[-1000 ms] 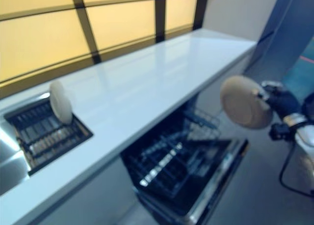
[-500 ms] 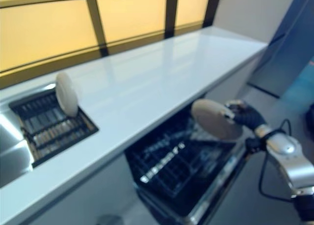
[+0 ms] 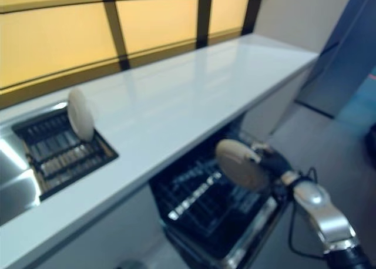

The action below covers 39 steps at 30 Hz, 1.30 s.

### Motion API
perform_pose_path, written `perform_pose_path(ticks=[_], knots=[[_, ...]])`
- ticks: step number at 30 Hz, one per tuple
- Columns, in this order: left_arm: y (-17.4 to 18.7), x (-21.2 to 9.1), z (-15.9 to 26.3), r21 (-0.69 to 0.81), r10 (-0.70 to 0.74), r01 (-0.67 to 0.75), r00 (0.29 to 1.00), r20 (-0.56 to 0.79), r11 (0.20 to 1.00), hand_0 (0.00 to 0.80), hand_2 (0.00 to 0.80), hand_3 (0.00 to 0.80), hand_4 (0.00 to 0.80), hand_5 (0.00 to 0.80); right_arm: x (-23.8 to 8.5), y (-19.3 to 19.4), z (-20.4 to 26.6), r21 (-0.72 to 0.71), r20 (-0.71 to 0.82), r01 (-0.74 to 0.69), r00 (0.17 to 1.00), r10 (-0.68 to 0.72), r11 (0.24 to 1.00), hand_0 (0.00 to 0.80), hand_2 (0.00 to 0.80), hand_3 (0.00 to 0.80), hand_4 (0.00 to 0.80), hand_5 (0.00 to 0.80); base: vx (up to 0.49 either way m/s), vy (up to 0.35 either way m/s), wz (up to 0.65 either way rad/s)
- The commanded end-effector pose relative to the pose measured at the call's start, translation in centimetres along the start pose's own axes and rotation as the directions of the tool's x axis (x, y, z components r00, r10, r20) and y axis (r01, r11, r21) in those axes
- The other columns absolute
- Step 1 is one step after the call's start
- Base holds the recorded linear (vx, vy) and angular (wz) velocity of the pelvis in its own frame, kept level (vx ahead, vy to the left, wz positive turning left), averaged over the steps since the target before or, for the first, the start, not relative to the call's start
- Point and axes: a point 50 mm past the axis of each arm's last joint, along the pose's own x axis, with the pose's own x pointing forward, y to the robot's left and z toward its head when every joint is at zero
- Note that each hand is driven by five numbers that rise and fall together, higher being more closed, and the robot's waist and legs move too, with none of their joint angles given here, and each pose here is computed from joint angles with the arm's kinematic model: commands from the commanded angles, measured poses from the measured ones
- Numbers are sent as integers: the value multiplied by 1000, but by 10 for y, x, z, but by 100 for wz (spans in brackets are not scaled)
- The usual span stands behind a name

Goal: Take plates into dishwasher

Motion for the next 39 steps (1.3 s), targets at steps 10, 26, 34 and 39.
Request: perform_pose_path(ticks=[10,26,34,39], knots=[[-3,5,17,77,-20,17,999,34,997,0,0,0,0,0,-8,19,0,105,70,25,997,-32,994,800,800,800,800,800,0,0,0],[-8,6,22,81,-30,27,999,37,996,0,0,0,0,0,-8,39,15,-22,172,-30,985,33,999,800,800,800,800,800,0,0,0],[-11,6,22,77,-34,30,999,40,997,0,0,0,0,0,-11,48,19,-154,184,-72,978,100,985,800,800,800,800,800,0,0,0],[-14,7,26,81,-43,39,998,51,996,0,0,0,0,0,-10,51,15,-214,162,-74,981,110,974,800,800,800,800,800,0,0,0]])
